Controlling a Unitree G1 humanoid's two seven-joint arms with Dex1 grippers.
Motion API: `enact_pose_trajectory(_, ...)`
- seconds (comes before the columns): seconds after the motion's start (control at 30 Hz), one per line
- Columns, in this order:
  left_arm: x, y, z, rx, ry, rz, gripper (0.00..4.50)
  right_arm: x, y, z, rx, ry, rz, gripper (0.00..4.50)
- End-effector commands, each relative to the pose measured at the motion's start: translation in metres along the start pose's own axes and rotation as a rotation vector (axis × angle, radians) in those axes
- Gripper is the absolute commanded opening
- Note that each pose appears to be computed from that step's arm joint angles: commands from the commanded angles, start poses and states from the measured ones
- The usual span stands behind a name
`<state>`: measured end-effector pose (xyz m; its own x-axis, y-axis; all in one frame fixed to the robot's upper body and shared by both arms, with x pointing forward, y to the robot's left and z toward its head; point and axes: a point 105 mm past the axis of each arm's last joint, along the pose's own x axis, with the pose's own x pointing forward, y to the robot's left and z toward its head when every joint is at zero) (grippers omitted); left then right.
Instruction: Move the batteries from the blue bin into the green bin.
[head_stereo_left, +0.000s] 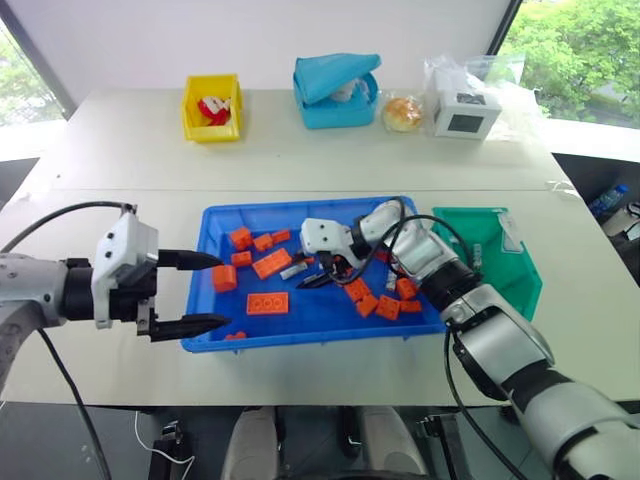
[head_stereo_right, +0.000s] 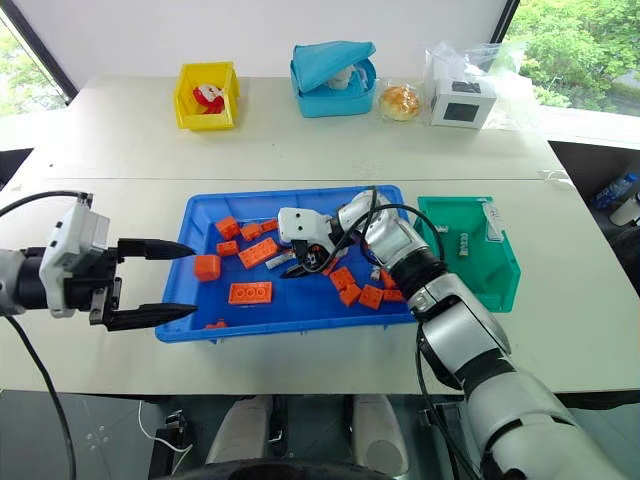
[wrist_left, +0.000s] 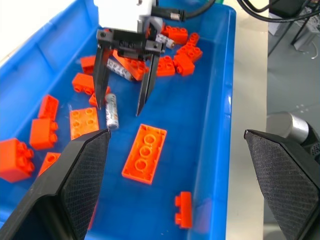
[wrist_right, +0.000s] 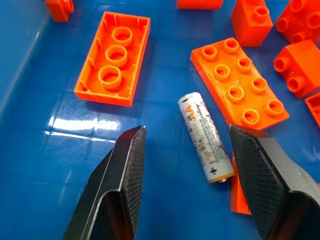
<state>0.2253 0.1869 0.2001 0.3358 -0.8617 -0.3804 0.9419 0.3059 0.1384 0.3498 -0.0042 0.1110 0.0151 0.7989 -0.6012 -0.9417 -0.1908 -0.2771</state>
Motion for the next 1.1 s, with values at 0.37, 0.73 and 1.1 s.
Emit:
enact_pose_trajectory(0.37, 0.007, 0.002, 0.005, 0.028, -0.021, -0.017, 4.50, -0.001, -0.003, 0.007, -0.016, 0.017, 0.028, 0.07)
enact_pose_trajectory(0.73, 0.017, 0.002, 0.005, 0.026, -0.053, -0.034, 4.50, -0.162, 0.004, 0.022, 0.219, -0.126, -0.383, 0.07)
enact_pose_trajectory(1.1, 0.030, 0.007, 0.011, 0.044, -0.073, -0.084, 4.50, -0.261, 0.071, -0.065, 0.485, 0.165, -0.719, 0.07)
